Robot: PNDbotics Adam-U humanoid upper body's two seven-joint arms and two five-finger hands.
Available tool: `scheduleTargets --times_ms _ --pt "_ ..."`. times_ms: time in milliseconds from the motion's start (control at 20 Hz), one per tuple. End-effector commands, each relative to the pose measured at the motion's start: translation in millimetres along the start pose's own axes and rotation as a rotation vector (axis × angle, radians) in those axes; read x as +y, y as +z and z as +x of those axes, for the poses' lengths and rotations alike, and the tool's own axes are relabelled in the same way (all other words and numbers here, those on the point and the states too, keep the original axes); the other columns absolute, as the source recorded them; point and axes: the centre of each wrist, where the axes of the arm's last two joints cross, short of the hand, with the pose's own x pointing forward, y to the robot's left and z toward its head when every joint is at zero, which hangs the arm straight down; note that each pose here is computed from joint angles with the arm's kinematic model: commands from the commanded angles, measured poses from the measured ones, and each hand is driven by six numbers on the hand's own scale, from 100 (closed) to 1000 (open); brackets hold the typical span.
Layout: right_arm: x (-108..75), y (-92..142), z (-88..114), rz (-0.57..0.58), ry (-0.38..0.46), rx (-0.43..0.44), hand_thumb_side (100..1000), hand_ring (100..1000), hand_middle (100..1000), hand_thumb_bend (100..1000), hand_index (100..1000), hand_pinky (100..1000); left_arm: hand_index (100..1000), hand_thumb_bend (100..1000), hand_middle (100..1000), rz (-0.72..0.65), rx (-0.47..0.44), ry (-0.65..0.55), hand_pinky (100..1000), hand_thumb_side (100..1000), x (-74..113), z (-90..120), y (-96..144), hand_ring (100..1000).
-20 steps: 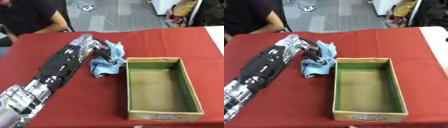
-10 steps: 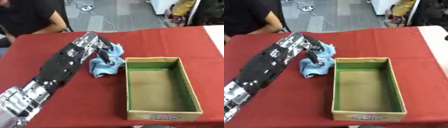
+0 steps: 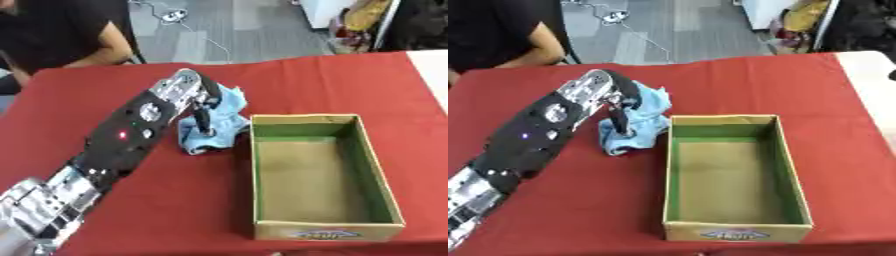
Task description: Pick up objects on the table and place them in the box.
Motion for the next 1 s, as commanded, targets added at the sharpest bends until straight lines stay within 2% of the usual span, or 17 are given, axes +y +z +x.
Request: scheduleTargets --times_ms 50,100,150,300,400,450,500,550,600,700,750,800,1000 --pt "-6.7 -5.4 5.9 0.012 0.027 -0.023 748 776 802 100 983 605 728 864 575 -0.027 0.001 0.153 468 525 -10.9 -16.5 -4.9 466" --pt "-6.7 -5.4 5.9 0.012 0.027 -0.023 749 776 802 100 983 605 753 825 608 -0.046 -0.009 0.209 454 565 -16.4 -18.6 -8.8 472" --pt "-6.6 -5.3 5.8 0.011 0.027 -0.023 748 775 802 100 983 605 755 833 611 -0.074 -0.026 0.287 445 579 -24.9 -21.4 -13.9 469" --pt "-6.4 -5.3 5.8 0.012 0.027 -0.023 749 775 801 100 983 604 721 810 580 -0.101 -0.047 0.41 401 555 -36.2 -24.6 -21.4 422" --pt "-6.2 -5.6 5.7 0.012 0.026 -0.024 749 775 801 100 983 604 638 723 505 -0.087 -0.042 0.427 324 463 -38.3 -22.5 -23.7 342" --pt "-6.1 -5.9 5.7 0.012 0.026 -0.026 749 774 801 100 983 604 550 600 440 -0.064 -0.031 0.428 285 350 -38.0 -20.9 -24.3 290" --pt "-6.1 -6.2 5.7 0.012 0.025 -0.027 749 774 801 100 983 604 573 637 458 -0.039 -0.016 0.427 296 385 -39.0 -18.9 -25.4 304" --pt "-6.0 -6.4 5.7 0.011 0.025 -0.028 749 774 800 100 983 604 389 241 297 0.012 0.009 0.431 194 100 -38.4 -18.2 -25.3 185" --pt "-6.0 -6.7 5.7 0.01 0.024 -0.029 749 774 800 100 983 604 316 100 234 0.069 0.038 0.436 116 100 -40.1 -16.5 -26.2 122" --pt "-5.9 -7.0 5.7 0.008 0.023 -0.03 750 774 800 100 983 604 253 100 165 0.199 0.093 0.481 100 100 -46.2 -14.6 -29.3 100" --pt "-5.9 -6.9 5.6 0.008 0.023 -0.03 750 774 800 100 983 603 196 100 109 0.251 0.109 0.519 100 218 -50.1 -14.1 -31.4 100" --pt "-5.9 -6.9 5.6 0.007 0.023 -0.03 750 773 800 100 983 603 148 100 100 0.3 0.122 0.57 100 356 -54.0 -14.0 -33.4 100" --pt "-6.0 -6.8 5.6 0.006 0.024 -0.029 751 773 800 100 983 603 126 100 100 0.409 0.125 0.793 100 361 -66.6 -10.9 -40.7 100"
